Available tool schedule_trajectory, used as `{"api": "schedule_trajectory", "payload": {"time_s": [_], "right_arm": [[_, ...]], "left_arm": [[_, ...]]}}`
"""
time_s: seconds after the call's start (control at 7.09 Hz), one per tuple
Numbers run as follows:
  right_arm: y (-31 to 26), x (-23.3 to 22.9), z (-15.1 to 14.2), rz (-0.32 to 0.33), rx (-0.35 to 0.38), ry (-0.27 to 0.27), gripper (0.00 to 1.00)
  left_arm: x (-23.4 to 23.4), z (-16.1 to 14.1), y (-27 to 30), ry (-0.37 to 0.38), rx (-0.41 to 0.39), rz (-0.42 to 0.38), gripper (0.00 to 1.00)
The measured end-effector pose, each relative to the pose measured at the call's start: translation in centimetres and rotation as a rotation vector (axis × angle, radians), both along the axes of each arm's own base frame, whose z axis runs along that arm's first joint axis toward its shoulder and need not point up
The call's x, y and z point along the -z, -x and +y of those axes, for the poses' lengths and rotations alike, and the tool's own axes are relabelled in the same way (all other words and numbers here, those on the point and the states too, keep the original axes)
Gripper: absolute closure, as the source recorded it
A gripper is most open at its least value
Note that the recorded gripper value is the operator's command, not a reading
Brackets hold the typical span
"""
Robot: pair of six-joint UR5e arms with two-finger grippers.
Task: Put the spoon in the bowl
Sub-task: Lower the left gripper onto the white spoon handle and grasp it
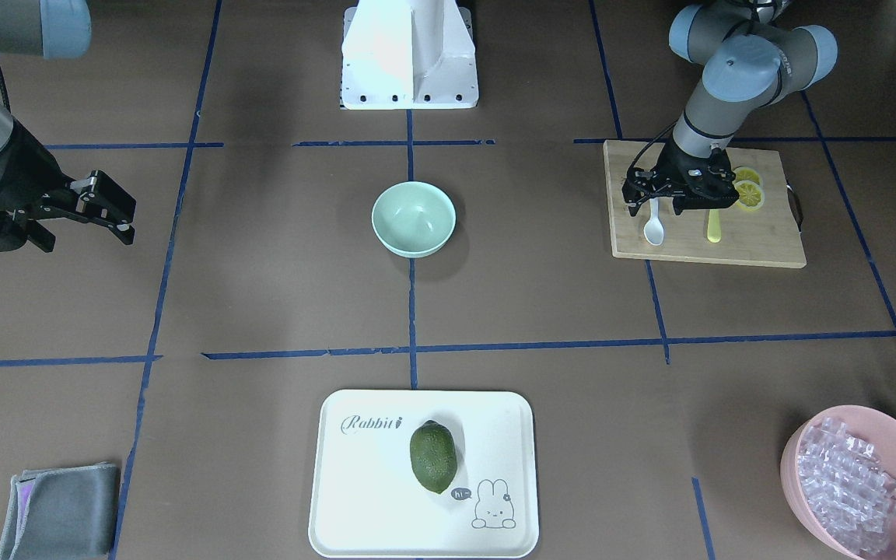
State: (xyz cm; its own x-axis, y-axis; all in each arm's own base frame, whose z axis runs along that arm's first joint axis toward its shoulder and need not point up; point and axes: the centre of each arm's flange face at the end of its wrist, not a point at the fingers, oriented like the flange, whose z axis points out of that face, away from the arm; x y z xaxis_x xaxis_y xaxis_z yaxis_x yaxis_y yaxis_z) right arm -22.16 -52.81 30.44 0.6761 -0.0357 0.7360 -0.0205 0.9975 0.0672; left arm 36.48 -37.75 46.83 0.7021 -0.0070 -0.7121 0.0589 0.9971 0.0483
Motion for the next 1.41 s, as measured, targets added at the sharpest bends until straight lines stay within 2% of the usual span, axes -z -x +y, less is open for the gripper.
{"api": "schedule_trajectory", "payload": {"time_s": [0.14, 0.28, 0.56, 0.99, 1.27, 1.41], "right_arm": [[-0.1, 0.0, -0.1, 0.000, -0.003, 0.001, 0.00], [-0.2, 0.0, -0.1, 0.001, -0.005, 0.001, 0.00], [-0.4, 0.0, -0.2, 0.002, -0.008, 0.002, 0.00], [-0.7, 0.0, -0.3, 0.001, -0.013, 0.003, 0.00], [-1.1, 0.0, -0.4, -0.001, -0.020, 0.003, 0.00], [-1.8, -0.2, -0.6, 0.000, -0.030, 0.004, 0.00]], "left_arm": [[0.0, 0.0, 0.0, 0.001, 0.000, -0.001, 0.93], [0.0, 0.0, 0.0, 0.002, -0.001, -0.002, 0.98], [0.1, 0.1, 0.2, 0.006, -0.003, 0.000, 1.00], [2.1, 0.9, 1.3, 0.056, -0.035, 0.015, 1.00], [5.8, 1.0, 2.7, 0.091, -0.030, -0.020, 1.00], [8.4, 0.6, 2.6, 0.089, -0.023, -0.013, 1.00]]}}
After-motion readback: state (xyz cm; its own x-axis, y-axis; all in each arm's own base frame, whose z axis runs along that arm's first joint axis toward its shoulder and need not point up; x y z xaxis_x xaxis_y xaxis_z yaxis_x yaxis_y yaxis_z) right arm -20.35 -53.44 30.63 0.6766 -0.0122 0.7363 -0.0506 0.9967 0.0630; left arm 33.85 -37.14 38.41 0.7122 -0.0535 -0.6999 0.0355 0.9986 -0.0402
